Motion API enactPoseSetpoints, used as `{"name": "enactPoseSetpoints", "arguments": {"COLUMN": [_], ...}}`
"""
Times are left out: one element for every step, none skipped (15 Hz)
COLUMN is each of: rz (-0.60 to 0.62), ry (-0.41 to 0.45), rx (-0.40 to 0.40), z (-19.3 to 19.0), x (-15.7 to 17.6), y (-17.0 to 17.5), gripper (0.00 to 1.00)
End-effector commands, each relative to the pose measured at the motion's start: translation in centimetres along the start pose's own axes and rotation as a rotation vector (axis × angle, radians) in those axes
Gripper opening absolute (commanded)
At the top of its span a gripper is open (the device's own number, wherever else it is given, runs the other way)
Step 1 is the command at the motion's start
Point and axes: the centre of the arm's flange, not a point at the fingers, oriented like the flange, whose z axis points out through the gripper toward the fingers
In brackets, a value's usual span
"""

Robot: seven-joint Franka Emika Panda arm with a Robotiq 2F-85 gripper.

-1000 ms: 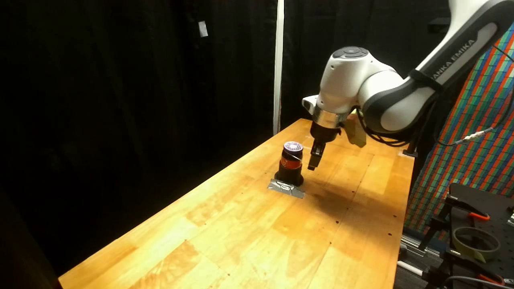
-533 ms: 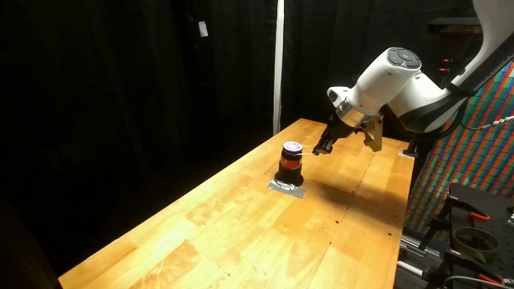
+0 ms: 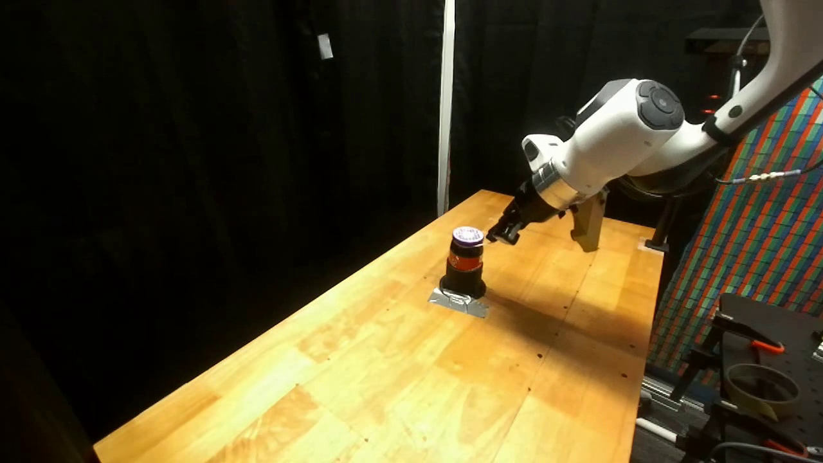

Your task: Put the rubber band around the brown cup

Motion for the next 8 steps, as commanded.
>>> {"name": "enactPoseSetpoints", "arguments": {"rz": [-0.047,-0.066,-0.078,-0.069,-0.05,-0.02,0.002,0.024], "ry": [0.061,0.079,0.105,0.151,0.198,0.235,0.278,0.321], "rx": [-0.072,-0.103,-0.138,-0.183,-0.232,-0.273,-0.313,-0.352], "z": [2.6,2.6,2.6,2.6,2.8,3.0,3.3,3.4], "x": [-6.3,-6.6,-6.9,-7.1,-7.3,-7.4,-7.6,-8.0], "y": [-3.5,-4.2,-4.9,-5.6,-6.3,-7.1,-7.9,-8.3], "gripper": [0.12,0.13,0.13,0.15,0.14,0.15,0.13,0.14]}}
